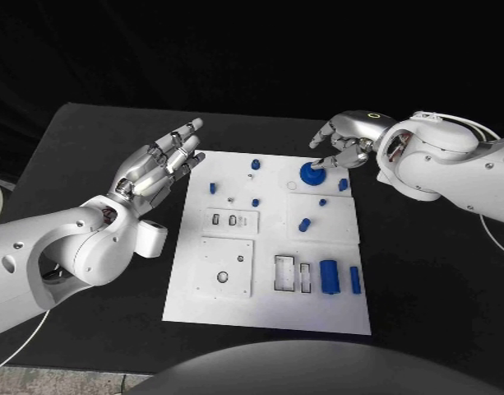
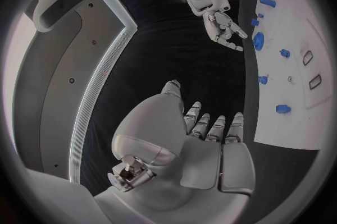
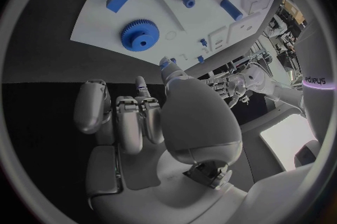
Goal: Assemble the parts on the task board
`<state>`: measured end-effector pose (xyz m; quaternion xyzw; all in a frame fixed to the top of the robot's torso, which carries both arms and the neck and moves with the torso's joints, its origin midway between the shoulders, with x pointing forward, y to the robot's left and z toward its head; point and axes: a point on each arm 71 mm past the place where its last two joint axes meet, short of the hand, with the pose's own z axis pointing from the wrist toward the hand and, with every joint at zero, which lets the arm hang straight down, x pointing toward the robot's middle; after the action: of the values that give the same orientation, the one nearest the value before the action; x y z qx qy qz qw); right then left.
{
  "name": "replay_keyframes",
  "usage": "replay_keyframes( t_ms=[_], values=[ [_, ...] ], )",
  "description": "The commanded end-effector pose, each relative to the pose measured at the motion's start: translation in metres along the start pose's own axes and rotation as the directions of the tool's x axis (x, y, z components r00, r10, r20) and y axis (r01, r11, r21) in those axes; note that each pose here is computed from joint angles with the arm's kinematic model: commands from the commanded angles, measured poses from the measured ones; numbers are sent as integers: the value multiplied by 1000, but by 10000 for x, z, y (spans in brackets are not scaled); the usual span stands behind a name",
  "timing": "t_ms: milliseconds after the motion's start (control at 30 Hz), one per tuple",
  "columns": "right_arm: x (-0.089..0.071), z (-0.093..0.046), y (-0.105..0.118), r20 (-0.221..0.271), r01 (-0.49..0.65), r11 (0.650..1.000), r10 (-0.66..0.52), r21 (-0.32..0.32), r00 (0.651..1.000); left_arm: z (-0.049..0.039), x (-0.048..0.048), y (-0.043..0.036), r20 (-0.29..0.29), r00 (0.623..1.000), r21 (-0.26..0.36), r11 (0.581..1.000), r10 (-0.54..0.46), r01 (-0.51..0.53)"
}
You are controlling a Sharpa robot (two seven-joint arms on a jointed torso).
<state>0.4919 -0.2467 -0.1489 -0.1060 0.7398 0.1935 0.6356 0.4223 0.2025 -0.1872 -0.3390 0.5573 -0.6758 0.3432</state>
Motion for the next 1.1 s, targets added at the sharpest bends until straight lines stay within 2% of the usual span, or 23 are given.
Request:
replay_keyframes(
  t_ms=[33, 1100],
  values=[
    [47, 1, -31, -17, 36, 999, -36, 31, 999, 10, 24, -4, -19, 1000, 5, 1000, -14, 14],
    [342, 39, -59, -83, 80, 996, -78, 25, 993, 16, 8, 21, -27, 999, -13, 1000, -19, 19]
  ],
)
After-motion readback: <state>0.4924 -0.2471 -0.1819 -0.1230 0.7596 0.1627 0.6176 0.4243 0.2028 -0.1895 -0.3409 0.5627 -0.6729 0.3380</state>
